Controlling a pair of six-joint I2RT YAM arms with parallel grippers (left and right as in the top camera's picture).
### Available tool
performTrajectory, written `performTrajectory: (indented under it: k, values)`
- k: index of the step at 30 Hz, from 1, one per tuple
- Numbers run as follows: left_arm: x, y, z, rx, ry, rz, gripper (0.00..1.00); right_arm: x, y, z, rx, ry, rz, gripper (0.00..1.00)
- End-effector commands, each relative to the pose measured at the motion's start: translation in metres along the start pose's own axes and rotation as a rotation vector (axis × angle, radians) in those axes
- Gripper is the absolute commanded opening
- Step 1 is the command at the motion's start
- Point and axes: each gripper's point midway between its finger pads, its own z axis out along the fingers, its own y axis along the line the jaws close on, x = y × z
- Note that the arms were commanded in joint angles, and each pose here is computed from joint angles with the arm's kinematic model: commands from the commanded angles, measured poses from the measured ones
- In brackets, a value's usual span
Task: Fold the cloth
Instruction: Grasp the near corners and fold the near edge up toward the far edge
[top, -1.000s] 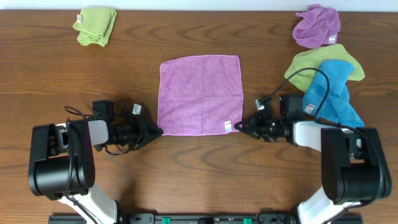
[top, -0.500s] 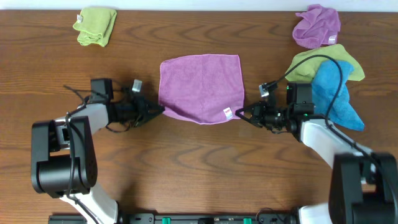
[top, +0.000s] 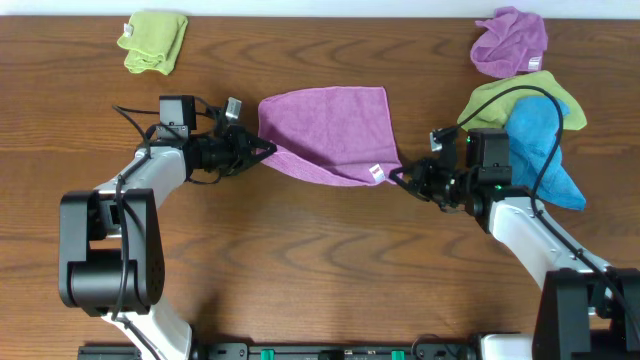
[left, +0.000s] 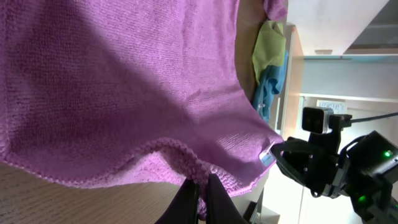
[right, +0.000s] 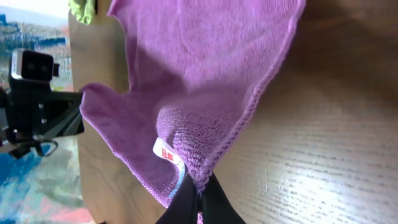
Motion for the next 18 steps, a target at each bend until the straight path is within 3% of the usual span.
performTrajectory:
  k: [1,12,18]
  values:
    - [-0.008,-0.016,-0.006,0.013,-0.028,0.047,0.06,-0.009,0.014,0.002,-0.015,-0.030,-0.024,0.02]
    - [-0.051,-0.026,-0.015,-0.041,-0.206,0.184,0.06,-0.043,0.033,0.011,0.099,-0.198,-0.132,0.02]
    - [-0.075,-0.004,-0.024,-0.187,-0.338,0.150,0.06,-0.055,0.022,0.024,0.147,-0.216,-0.124,0.02]
